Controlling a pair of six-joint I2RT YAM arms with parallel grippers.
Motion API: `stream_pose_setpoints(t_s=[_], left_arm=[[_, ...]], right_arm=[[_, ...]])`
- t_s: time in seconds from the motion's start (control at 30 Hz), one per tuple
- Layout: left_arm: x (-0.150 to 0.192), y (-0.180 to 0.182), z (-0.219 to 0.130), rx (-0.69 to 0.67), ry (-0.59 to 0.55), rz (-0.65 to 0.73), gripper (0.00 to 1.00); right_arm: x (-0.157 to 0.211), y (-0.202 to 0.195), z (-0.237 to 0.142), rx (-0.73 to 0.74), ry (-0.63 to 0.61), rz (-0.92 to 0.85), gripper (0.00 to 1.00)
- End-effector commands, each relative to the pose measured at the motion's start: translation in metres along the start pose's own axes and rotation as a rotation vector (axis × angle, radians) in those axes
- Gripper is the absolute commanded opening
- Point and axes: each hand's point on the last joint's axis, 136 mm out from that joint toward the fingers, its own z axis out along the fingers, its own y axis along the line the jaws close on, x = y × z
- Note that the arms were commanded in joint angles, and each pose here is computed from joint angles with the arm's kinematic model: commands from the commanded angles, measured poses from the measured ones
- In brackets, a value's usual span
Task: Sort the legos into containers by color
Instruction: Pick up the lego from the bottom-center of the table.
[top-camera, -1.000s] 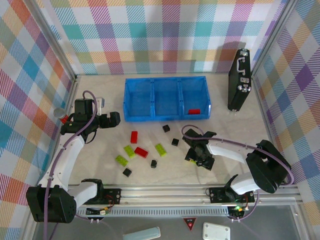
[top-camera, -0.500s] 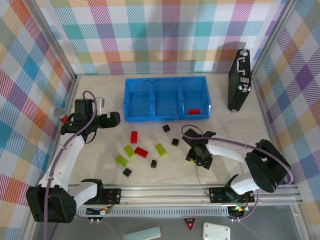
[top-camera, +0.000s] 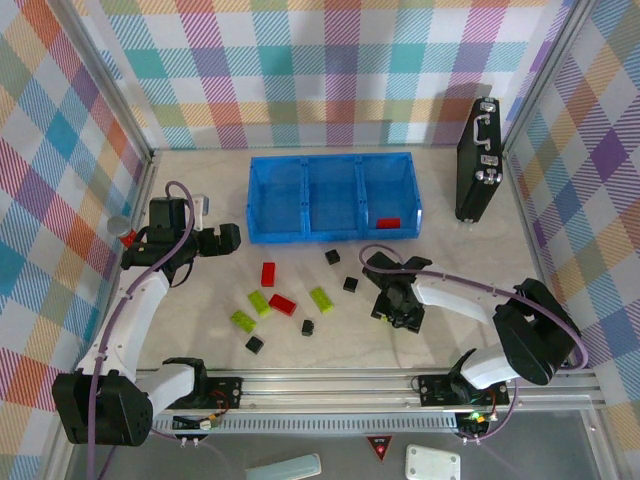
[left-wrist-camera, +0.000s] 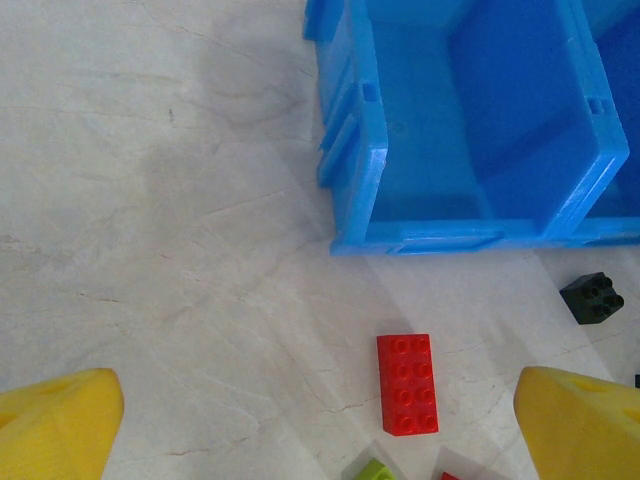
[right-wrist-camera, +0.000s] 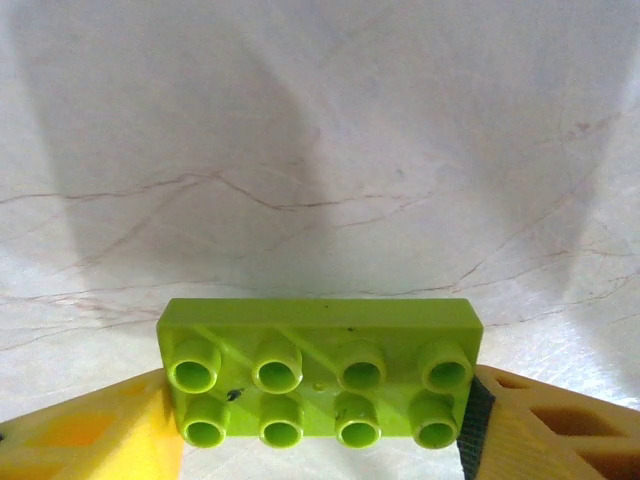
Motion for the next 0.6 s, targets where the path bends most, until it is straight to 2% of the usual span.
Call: stream_pose_setpoints(t_s=[0.0, 0.27, 0.57], left_arm=[[0.002, 0.001, 0.002, 0.009, 0.003, -0.005, 1.00], [0.002, 0.001, 0.000, 0.006, -0.001, -0.001, 1.00], [0.003, 0.002, 0.000, -0.003, 0.001, 0.004, 1.00]], right_arm=[[-0.005, 0.004, -0.013, 0.018, -0.016, -0.080, 0.67], [-0.026, 0.041, -0.037, 0.001, -0.038, -0.238, 0.67], [-0.059, 0.103, -0.060, -0.052, -0.069, -0.373, 0.67]])
